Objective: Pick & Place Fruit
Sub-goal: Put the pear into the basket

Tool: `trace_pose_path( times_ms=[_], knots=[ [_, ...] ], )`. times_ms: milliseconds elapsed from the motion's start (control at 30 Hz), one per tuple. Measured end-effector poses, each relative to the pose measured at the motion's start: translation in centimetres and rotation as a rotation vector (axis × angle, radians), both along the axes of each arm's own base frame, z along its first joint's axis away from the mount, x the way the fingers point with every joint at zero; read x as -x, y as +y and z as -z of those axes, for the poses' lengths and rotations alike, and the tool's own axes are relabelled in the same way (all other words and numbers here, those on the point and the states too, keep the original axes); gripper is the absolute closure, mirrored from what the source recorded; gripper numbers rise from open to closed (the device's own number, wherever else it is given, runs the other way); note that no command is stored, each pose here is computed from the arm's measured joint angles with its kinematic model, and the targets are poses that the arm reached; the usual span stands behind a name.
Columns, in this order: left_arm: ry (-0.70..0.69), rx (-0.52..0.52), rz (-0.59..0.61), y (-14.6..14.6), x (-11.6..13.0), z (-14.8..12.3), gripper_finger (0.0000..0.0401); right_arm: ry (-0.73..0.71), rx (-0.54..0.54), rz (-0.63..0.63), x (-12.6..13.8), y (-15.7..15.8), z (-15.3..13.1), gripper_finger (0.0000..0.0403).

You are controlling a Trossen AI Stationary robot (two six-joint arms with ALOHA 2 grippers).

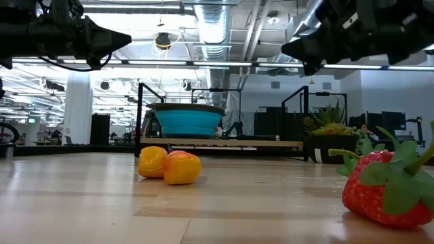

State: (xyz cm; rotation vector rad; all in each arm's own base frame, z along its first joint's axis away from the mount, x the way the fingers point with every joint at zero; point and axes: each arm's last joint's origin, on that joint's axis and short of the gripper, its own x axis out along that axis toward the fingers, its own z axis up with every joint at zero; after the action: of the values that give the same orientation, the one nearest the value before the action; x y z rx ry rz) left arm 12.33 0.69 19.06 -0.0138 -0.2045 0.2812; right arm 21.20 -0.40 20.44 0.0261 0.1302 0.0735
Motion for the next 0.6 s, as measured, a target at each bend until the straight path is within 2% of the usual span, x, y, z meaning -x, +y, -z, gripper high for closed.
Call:
trace_pose_path(
  times_ms=[200, 367, 533, 600],
  knots=[
    [0.004, 0.0, -0.001, 0.0, 0.0, 0.0, 0.0397, -0.031, 0.015, 0.069, 2.2, -1.3, 0.8, 0.0403],
    [0.005, 0.0, -0.001, 0.0, 0.0, 0.0, 0.0397, 0.021, 0.047, 0.139, 4.1, -2.4, 0.9, 0.0403],
    [-0.006, 0.005, -0.004, 0.0, 0.0, 0.0, 0.0397, 0.012, 0.028, 0.088, 5.9, -3.1, 0.1, 0.0403],
    [-0.022, 0.037, 0.003, 0.0, 0.0, -0.1, 0.0397, 0.01, 0.025, 0.073, 6.5, -3.1, -0.1, 0.0403]
  ],
)
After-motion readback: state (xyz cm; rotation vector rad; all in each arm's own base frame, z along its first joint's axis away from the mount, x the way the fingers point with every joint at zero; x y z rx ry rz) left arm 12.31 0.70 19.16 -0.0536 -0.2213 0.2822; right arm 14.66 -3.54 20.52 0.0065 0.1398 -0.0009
